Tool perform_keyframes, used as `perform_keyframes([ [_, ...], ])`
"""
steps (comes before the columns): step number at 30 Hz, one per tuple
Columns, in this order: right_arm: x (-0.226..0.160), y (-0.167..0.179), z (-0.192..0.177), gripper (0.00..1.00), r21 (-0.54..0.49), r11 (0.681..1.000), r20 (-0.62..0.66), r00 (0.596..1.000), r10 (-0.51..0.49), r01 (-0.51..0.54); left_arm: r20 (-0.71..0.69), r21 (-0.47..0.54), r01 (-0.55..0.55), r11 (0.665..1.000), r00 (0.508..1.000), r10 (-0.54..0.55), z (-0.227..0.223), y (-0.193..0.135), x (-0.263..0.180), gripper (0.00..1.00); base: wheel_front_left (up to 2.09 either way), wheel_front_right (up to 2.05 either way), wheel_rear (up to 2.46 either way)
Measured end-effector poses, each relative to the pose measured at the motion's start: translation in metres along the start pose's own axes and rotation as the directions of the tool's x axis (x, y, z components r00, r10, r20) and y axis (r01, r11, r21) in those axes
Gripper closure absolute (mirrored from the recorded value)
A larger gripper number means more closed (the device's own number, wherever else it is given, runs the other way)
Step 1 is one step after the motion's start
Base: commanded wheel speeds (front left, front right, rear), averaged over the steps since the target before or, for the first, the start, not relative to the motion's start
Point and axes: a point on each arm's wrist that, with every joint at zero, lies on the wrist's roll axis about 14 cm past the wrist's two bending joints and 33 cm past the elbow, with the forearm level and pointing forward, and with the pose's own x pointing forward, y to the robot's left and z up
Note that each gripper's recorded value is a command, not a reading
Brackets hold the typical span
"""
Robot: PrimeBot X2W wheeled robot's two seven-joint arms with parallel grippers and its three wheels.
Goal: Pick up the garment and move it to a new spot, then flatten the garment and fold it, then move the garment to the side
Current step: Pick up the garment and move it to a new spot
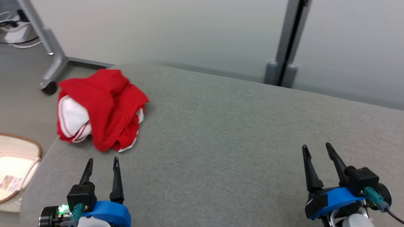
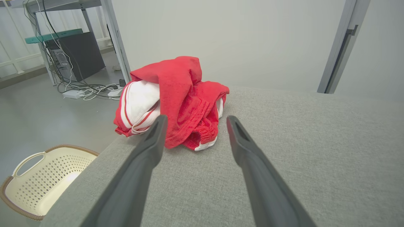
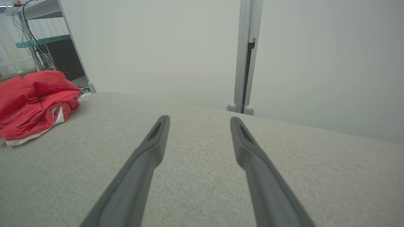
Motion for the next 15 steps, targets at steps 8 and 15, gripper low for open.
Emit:
perform_keyframes([
  [8, 0.023, 0.05, -0.009, 0.0, 0.013, 0.99, -0.019, 0.989, 0.144, -0.144, -0.013, -0.007, -0.159, 0.987, 0.987, 0.159, -0.005, 0.05, -0.028, 0.0, 0.0, 0.0, 0.0],
  [15, 0.038, 0.091, -0.021, 0.0, 0.02, 0.965, -0.041, 0.964, 0.264, -0.263, -0.045, -0.012, -0.286, 0.958, 0.957, 0.286, -0.014, 0.084, -0.051, 0.0, 0.0, 0.0, 0.0],
])
